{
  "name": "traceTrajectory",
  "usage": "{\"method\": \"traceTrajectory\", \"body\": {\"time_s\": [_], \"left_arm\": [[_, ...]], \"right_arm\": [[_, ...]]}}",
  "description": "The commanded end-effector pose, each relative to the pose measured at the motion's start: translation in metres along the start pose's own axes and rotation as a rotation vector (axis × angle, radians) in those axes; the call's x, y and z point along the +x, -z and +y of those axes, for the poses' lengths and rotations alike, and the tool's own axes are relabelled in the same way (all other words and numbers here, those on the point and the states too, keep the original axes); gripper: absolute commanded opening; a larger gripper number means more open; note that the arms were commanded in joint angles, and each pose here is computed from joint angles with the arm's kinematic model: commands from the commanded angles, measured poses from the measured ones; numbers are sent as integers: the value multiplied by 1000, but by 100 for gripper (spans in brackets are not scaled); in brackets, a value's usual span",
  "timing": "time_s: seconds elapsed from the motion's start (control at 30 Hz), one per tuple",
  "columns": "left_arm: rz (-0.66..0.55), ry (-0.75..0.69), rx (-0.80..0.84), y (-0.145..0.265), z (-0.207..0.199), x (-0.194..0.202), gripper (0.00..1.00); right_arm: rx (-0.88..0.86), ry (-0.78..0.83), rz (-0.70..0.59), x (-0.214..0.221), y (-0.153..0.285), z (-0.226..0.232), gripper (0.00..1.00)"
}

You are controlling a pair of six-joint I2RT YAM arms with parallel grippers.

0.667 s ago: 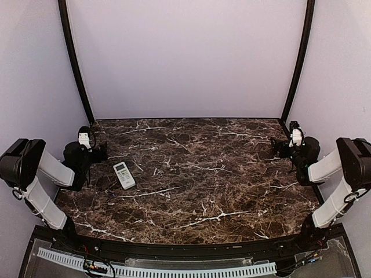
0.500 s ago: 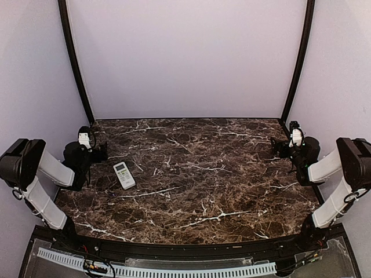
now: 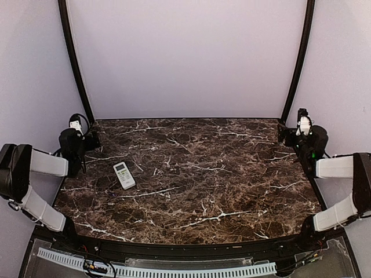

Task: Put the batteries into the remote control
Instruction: Pick up the remote control from the center of the board.

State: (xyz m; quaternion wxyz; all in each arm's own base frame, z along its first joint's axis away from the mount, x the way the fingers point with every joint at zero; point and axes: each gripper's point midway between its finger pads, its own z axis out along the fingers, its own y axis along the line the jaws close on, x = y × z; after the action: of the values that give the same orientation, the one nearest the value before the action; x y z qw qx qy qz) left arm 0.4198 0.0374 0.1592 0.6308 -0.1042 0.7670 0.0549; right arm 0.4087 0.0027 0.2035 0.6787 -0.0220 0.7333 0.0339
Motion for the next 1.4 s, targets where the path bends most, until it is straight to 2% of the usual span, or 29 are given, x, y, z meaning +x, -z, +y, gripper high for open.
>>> {"method": "traceTrajectory", "body": {"time_s": [0.0,0.03,0.07,0.1,0.13,0.17,0.2,0.23,0.27,0.3,0.37,0.5,0.57,0.63,0.67,0.77,0.9,1.07,1.23,1.37], "left_arm": [[-4,122,-118,7,20,-49,95],[45,175,-117,11,19,-45,93],[51,193,-72,12,-2,-56,93],[135,213,-78,17,-10,-41,92],[146,223,-63,22,-31,-49,92],[270,249,-101,29,-34,-22,92],[297,261,-88,35,-53,-27,92],[418,282,-136,45,-54,2,92],[451,285,-118,52,-70,5,95],[525,296,-155,60,-71,26,97],[590,295,-175,69,-81,46,99],[668,214,-207,67,-87,67,99],[700,157,-143,55,-105,69,99],[782,97,-135,50,-112,87,99],[858,50,-173,53,-107,109,99],[923,25,-194,55,-104,130,99],[920,25,-158,51,-107,136,99],[991,43,-117,47,-111,154,99],[1038,62,-88,54,-110,167,99],[1081,56,-28,57,-117,178,95]], "right_arm": [[-50,-114,30,-35,1,9,98],[-80,-146,43,-42,0,15,98],[-101,-182,67,-46,0,21,97],[-122,-213,93,-49,-1,27,95],[-147,-232,123,-51,-1,36,94],[-172,-237,154,-52,-2,50,94],[-182,-224,182,-52,-3,63,94],[-176,-203,226,-50,-2,74,94],[-162,-178,256,-48,-1,83,94],[-144,-157,282,-45,0,90,94],[-120,-144,338,-36,4,102,95],[-208,-132,404,-18,14,140,95],[-242,-111,434,-7,18,157,95],[-251,-99,467,4,20,168,95],[-251,-98,484,8,21,171,96],[-261,-101,502,15,25,177,96],[-285,-100,511,23,27,182,96],[-285,-86,547,28,25,185,96],[-279,-75,530,27,27,182,96],[-279,-69,526,26,26,183,97]]}}
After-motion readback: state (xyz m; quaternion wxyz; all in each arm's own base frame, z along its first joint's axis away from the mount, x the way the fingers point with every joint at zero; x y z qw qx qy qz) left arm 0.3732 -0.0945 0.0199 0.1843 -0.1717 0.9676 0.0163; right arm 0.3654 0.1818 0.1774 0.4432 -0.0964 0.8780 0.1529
